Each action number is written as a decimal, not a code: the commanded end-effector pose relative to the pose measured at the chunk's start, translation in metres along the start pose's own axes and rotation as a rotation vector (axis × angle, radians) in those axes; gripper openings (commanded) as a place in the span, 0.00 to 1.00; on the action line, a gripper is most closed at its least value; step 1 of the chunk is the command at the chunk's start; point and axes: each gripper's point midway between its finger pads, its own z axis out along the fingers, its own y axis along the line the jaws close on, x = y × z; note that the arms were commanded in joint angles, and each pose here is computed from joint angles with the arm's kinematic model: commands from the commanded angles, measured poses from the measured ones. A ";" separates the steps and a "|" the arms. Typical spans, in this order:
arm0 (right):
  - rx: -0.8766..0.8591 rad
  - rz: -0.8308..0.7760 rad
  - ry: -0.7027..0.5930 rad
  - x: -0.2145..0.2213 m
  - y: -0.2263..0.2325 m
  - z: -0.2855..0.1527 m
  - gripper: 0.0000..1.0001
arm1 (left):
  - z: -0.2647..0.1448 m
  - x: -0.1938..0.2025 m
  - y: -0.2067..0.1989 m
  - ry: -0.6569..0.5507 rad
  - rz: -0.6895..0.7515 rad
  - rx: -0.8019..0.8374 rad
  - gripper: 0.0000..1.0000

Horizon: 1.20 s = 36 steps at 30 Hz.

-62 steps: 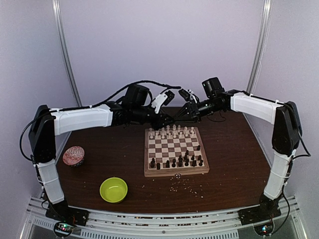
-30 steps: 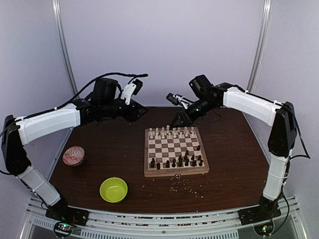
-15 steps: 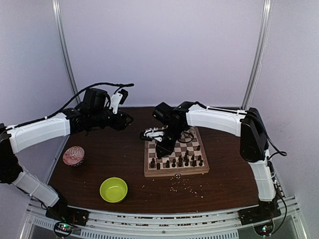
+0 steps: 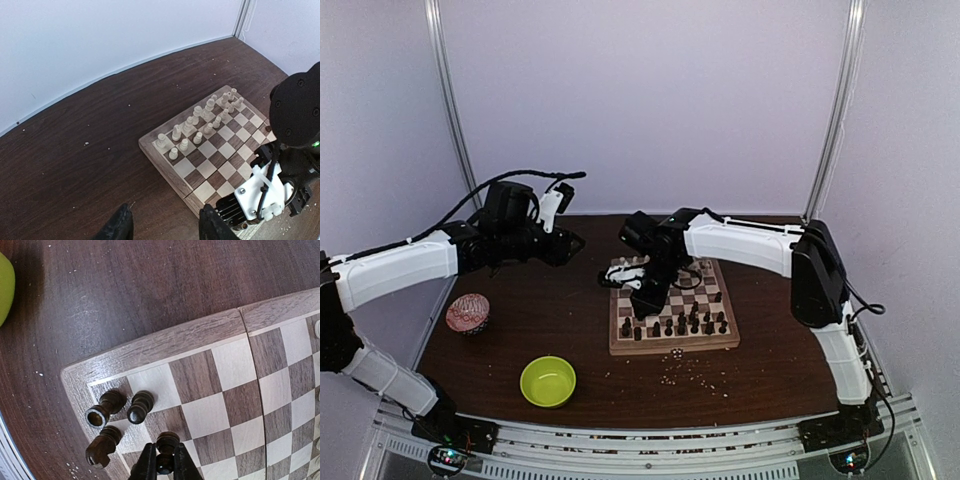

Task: Set up the chess pieces on the board
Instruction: Place the pawn at g7, then pick up the pawn from the chessboard.

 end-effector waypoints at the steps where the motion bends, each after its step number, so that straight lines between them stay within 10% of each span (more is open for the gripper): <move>1: 0.012 0.002 0.014 -0.001 -0.005 0.006 0.12 | -0.003 -0.012 0.003 -0.045 -0.011 -0.004 0.48; 17: 0.029 0.073 -0.122 -0.016 -0.024 -0.062 0.31 | 0.008 -0.009 0.000 -0.021 -0.009 0.014 0.48; 36: 0.107 0.258 0.058 0.108 -0.076 -0.050 0.31 | 0.026 -0.009 -0.006 0.010 -0.016 0.048 0.48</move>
